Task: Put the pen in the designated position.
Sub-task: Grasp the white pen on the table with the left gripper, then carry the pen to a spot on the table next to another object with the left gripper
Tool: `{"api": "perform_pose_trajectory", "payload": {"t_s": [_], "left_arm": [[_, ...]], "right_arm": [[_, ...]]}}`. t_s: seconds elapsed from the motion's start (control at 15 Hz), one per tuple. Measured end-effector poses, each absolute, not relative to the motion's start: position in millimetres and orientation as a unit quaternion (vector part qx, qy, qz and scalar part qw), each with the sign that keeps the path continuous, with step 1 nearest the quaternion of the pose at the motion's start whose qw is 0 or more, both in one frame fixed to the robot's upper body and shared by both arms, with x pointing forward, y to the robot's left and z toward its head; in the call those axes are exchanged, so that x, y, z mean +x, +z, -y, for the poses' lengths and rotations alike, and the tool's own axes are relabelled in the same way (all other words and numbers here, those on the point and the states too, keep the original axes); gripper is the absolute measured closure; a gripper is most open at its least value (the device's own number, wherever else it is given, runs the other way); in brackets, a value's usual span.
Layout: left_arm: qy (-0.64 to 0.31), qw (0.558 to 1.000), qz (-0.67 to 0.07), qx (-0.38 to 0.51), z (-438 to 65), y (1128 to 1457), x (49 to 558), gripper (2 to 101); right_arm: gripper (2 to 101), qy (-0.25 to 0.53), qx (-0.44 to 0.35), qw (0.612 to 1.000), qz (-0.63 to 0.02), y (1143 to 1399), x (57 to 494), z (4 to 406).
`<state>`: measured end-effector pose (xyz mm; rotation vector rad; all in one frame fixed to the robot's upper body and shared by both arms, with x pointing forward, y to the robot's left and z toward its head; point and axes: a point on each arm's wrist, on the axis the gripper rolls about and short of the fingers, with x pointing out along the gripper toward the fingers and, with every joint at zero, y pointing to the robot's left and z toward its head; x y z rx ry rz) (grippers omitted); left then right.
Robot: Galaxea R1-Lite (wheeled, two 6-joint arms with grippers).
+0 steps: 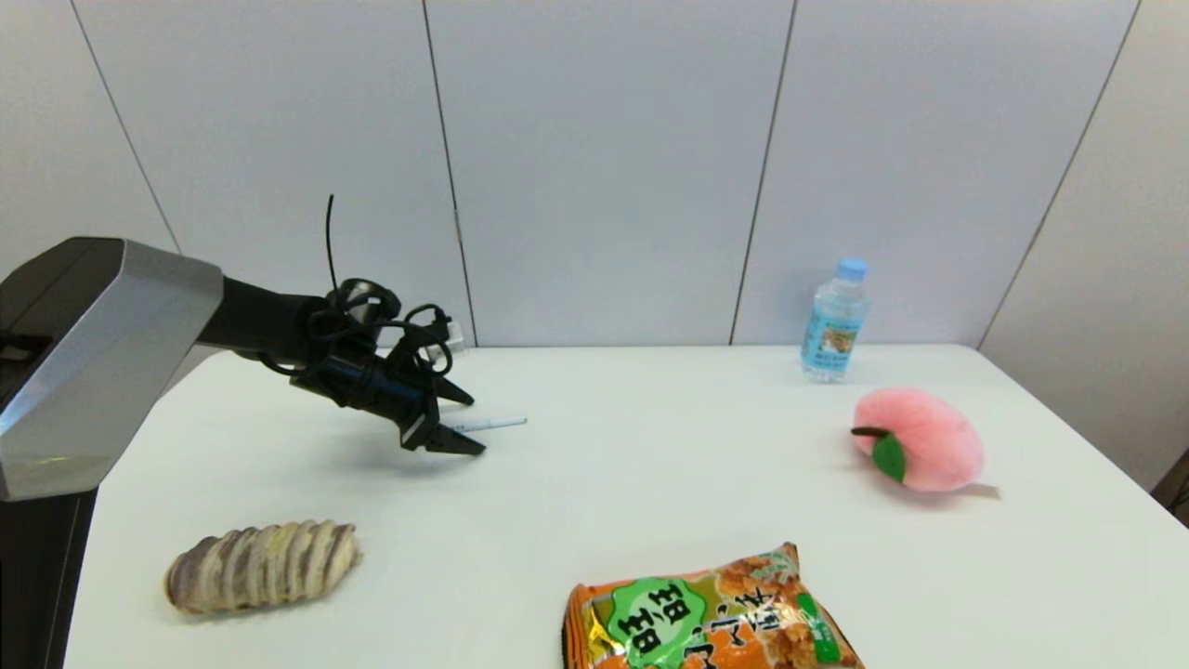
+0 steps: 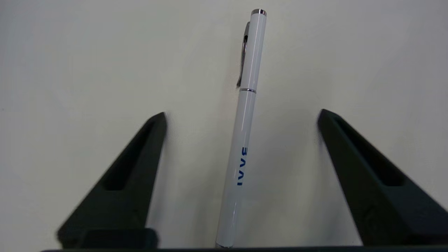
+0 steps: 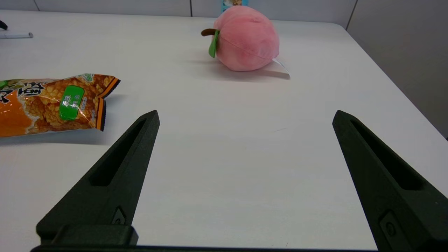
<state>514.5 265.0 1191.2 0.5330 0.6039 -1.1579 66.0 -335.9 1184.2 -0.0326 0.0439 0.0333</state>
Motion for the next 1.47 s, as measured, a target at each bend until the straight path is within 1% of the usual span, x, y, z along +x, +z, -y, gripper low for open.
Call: {"api": "perform_pose_trajectory", "payload": {"t_s": [0.2, 0.4, 0.47, 0.53, 1.07, 1.27, 1.47], "left_arm": [[-0.532, 0.762, -0.276, 0.245, -266, 1191, 515, 42.3], [-0.534, 0.762, -0.274, 0.243, -266, 1191, 515, 58.5], [-0.535, 0.762, -0.273, 0.243, -266, 1192, 515, 70.7], [-0.535, 0.762, -0.270, 0.243, -265, 1192, 515, 99.9], [-0.534, 0.764, -0.265, 0.245, -267, 1197, 514, 98.9], [-0.539, 0.766, -0.246, 0.250, -262, 1212, 510, 98.9], [-0.555, 0.760, -0.224, 0.254, -240, 1233, 499, 98.9]], "right_arm": [[4.3, 0.017, -0.016, 0.999, -0.022, 1184, 66, 336], [4.3, 0.017, -0.016, 0.999, -0.022, 1184, 66, 336], [4.3, 0.017, -0.016, 0.999, -0.022, 1184, 66, 336], [4.3, 0.017, -0.016, 0.999, -0.022, 1184, 66, 336], [4.3, 0.017, -0.017, 0.999, -0.022, 1184, 66, 336], [4.3, 0.017, -0.016, 0.999, -0.022, 1184, 66, 336], [4.3, 0.017, -0.016, 0.999, -0.022, 1184, 66, 336]]}}
